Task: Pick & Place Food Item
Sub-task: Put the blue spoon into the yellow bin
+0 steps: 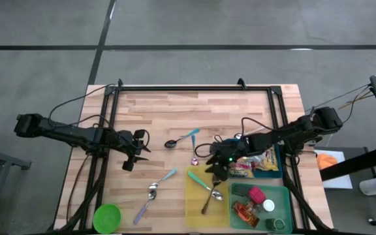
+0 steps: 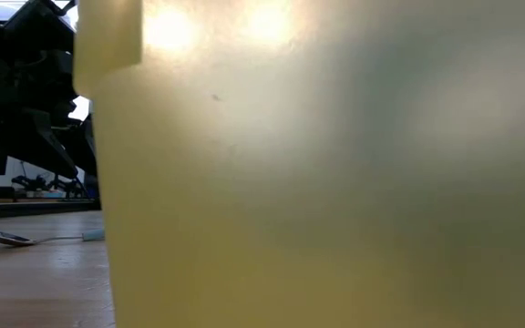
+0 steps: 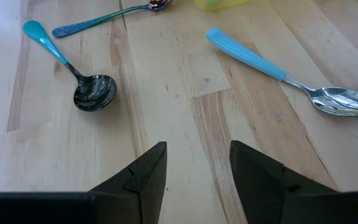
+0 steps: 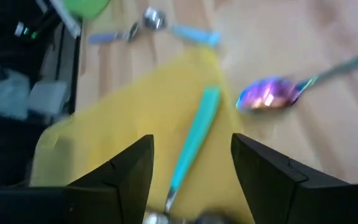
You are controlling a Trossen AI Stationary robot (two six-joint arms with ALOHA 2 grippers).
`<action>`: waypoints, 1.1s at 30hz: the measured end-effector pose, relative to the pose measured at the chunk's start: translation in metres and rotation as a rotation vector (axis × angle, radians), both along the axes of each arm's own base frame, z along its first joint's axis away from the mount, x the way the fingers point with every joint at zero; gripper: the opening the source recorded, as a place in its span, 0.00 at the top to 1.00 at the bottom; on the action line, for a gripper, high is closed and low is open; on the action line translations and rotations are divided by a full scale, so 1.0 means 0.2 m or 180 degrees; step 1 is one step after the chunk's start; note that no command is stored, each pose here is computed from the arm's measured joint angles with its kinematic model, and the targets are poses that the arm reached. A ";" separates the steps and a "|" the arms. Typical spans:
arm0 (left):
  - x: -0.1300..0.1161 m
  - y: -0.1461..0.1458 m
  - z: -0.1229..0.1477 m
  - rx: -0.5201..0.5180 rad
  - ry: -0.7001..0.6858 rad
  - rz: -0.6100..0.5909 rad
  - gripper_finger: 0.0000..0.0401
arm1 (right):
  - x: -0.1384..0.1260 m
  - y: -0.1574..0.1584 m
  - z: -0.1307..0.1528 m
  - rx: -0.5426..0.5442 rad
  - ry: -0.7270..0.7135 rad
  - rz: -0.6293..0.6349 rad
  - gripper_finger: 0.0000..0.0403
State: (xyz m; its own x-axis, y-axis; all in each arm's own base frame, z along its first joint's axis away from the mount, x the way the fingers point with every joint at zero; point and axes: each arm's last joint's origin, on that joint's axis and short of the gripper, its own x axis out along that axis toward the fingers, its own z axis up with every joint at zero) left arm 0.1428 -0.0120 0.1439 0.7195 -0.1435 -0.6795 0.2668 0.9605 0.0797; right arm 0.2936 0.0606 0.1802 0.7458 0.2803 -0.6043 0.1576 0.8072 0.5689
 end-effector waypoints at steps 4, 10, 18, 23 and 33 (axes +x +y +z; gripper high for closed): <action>0.00 0.00 0.00 0.0000 0.0000 0.0000 0.57 | 0.04 -0.03 0.05 -0.0373 -0.0176 -0.0158 0.47; 0.00 0.00 0.00 0.0001 0.0000 0.0000 0.57 | 0.09 -0.12 0.12 -0.0840 -0.0380 -0.0436 0.47; 0.00 0.00 0.00 0.0006 -0.0001 -0.0006 0.57 | 0.20 -0.25 0.08 -0.1853 -0.0363 -0.0107 0.48; 0.00 0.00 0.00 0.0006 0.0001 -0.0005 0.57 | 0.35 -0.34 0.02 -0.1992 -0.0246 -0.0117 0.49; 0.00 0.00 0.00 0.0005 0.0000 -0.0004 0.57 | 0.61 -0.53 -0.12 -0.1983 0.0153 0.0389 0.49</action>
State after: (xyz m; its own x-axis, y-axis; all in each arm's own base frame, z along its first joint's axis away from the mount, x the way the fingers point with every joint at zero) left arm 0.1428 -0.0120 0.1439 0.7192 -0.1433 -0.6798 0.2681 0.9600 0.0813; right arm 0.4150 -0.0461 0.1562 0.6987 -0.0534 -0.7135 0.0571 0.9982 -0.0187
